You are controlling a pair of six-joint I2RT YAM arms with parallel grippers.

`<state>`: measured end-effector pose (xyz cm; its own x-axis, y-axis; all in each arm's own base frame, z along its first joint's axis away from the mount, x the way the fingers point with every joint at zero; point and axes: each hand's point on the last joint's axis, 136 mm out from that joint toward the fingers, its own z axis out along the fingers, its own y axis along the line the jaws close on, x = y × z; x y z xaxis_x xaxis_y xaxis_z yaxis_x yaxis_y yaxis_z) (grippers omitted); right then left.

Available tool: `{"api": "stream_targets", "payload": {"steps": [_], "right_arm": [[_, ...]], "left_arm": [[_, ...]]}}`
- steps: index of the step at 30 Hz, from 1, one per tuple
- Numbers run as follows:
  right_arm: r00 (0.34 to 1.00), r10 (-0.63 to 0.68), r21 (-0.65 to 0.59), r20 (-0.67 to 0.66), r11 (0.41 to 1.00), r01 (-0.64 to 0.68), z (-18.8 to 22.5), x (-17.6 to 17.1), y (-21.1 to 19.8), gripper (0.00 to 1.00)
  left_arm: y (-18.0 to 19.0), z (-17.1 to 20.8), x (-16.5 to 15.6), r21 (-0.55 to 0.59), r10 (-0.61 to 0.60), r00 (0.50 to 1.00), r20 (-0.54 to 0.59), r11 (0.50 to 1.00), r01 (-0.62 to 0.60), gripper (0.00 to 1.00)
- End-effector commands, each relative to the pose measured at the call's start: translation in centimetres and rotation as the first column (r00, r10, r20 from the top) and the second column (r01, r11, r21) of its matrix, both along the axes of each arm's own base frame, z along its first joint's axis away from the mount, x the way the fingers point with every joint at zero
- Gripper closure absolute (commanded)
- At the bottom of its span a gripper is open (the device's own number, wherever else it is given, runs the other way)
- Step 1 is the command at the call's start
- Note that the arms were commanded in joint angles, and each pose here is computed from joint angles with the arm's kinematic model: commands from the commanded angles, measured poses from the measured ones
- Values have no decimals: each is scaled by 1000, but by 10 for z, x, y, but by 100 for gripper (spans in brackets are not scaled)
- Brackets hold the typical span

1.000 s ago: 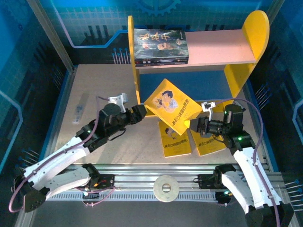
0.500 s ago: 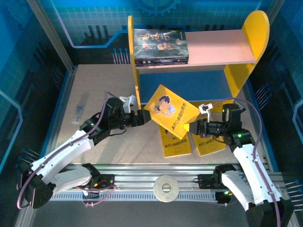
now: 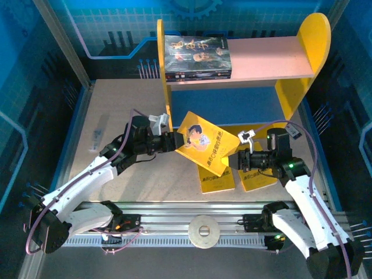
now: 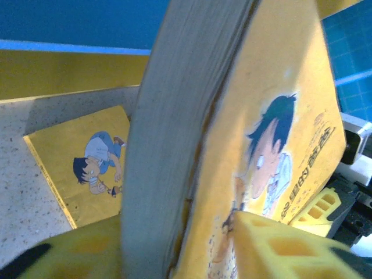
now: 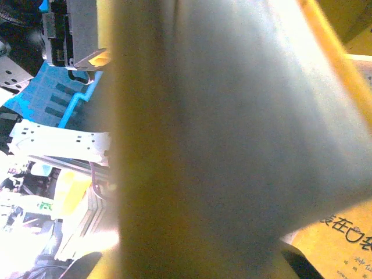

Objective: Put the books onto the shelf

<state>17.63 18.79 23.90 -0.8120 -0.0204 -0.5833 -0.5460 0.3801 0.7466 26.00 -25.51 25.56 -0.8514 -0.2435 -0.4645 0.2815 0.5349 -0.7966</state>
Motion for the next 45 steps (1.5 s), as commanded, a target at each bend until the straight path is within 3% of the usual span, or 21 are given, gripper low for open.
{"api": "stream_targets", "payload": {"steps": [1, 7, 14, 24, 31, 40, 45], "right_arm": [[996, 41, 20, 83, 999, -43, 18, 0, 5, 91], [998, 8, 12, 68, 1000, -9, 15, 6, 3, 85], [997, -76, 39, 30, 996, 75, 7, 19, 1, 67], [970, -223, 130, -101, 963, 235, -22, 32, -4, 52], [958, -246, 166, -149, 949, 269, -37, 24, -3, 27], [959, -234, 189, -160, 946, 262, -41, 20, 9, 24], [969, -207, 227, -132, 946, 233, -30, 26, 21, 32]], "left_arm": [[-4, 14, -4, -48, -38, 998, 47, 998, 40, 68], [-4, 19, -7, -67, -45, 997, 67, 997, 50, 86], [2, 25, -8, -129, 7, 995, 100, 992, 6, 100], [5, 44, 1, -219, 78, 985, 153, 975, -43, 100], [4, 56, 6, -251, 92, 978, 186, 967, -43, 100], [4, 65, 9, -290, 108, 972, 211, 956, -44, 100], [3, 66, 10, -309, 110, 970, 218, 950, -39, 100]]}}
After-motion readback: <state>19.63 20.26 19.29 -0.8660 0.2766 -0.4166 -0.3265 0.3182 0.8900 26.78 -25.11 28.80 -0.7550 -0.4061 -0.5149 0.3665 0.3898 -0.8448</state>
